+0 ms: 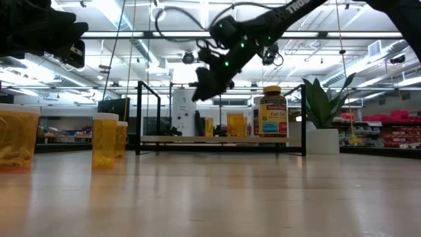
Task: Pick and place medicine bottles onto shelf by color
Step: Align the small orange bottle with the small orange bottle on the shelf
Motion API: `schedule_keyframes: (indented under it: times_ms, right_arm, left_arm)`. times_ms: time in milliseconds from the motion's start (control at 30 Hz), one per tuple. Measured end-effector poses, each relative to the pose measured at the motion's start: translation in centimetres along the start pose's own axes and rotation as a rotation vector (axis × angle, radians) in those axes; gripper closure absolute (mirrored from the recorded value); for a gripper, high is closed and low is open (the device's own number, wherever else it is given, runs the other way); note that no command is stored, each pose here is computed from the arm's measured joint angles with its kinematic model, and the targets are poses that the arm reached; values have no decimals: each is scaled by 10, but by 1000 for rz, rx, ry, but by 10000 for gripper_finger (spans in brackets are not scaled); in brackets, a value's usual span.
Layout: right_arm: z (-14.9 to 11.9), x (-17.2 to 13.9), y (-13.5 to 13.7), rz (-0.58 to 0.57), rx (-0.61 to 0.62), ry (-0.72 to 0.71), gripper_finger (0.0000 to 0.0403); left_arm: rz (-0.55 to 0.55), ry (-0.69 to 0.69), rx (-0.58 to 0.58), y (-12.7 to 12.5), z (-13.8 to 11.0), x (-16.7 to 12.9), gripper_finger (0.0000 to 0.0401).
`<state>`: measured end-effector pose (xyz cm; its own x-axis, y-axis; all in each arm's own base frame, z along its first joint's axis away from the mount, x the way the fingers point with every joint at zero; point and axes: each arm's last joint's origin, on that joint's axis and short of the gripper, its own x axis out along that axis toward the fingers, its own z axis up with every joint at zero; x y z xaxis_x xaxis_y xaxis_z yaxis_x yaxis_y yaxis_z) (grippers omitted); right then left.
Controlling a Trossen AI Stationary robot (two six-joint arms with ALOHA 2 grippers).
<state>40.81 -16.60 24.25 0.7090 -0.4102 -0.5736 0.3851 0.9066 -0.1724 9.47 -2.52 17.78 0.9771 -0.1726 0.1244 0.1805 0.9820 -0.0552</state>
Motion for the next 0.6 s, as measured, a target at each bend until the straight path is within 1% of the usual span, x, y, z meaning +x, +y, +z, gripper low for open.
schedule_keyframes:
  times_ms: [67, 200, 333, 400, 500, 600]
  right_arm:
    - [4, -3, 16, 80, -24, -30, 121]
    - [8, -8, 53, 325, -68, -75, 124]
    - [6, -16, 88, 525, -116, -72, 125]
    - [6, -21, 104, 590, -147, -82, 125]
    - [5, -29, 128, 649, -188, -90, 123]
    - [-6, -30, 154, 697, -217, -113, 119]
  left_arm:
    - [0, 0, 0, 0, 0, 0, 294]
    - [0, 0, 0, 0, 0, 0, 294]
    - [0, 0, 0, 0, 0, 0, 294]
    - [0, 0, 0, 0, 0, 0, 294]
    - [0, 0, 0, 0, 0, 0, 294]
    - [0, 0, 0, 0, 0, 0, 294]
